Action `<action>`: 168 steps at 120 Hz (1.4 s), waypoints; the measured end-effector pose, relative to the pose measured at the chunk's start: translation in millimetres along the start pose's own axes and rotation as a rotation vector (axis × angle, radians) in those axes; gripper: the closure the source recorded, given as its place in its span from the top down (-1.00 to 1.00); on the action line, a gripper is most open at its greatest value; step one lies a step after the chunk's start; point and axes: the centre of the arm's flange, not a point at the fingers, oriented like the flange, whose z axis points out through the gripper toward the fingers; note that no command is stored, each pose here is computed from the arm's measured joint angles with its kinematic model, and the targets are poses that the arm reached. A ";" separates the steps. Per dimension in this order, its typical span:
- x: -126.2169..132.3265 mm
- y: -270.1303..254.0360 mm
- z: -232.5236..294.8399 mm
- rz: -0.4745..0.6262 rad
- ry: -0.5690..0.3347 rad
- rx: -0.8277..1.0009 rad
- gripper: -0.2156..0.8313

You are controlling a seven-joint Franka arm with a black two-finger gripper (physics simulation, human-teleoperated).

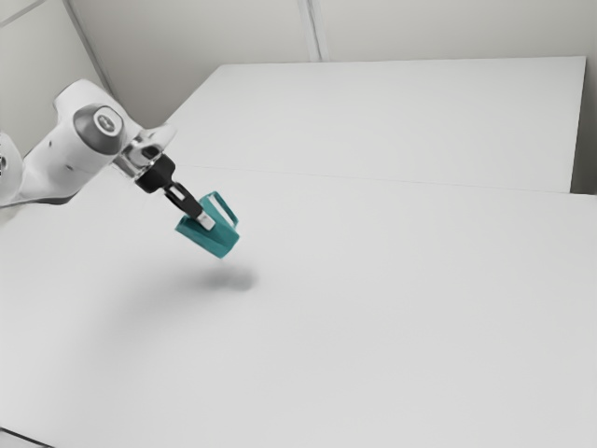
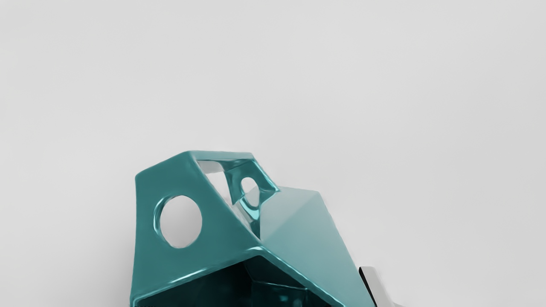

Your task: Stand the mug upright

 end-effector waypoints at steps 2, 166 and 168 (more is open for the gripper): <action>4.3 2.6 -1.0 0.011 -0.026 0.025 -0.91; 52.8 79.6 132.1 -0.357 -0.167 0.469 -0.91; 52.7 79.3 132.8 -0.361 -0.167 0.469 -0.91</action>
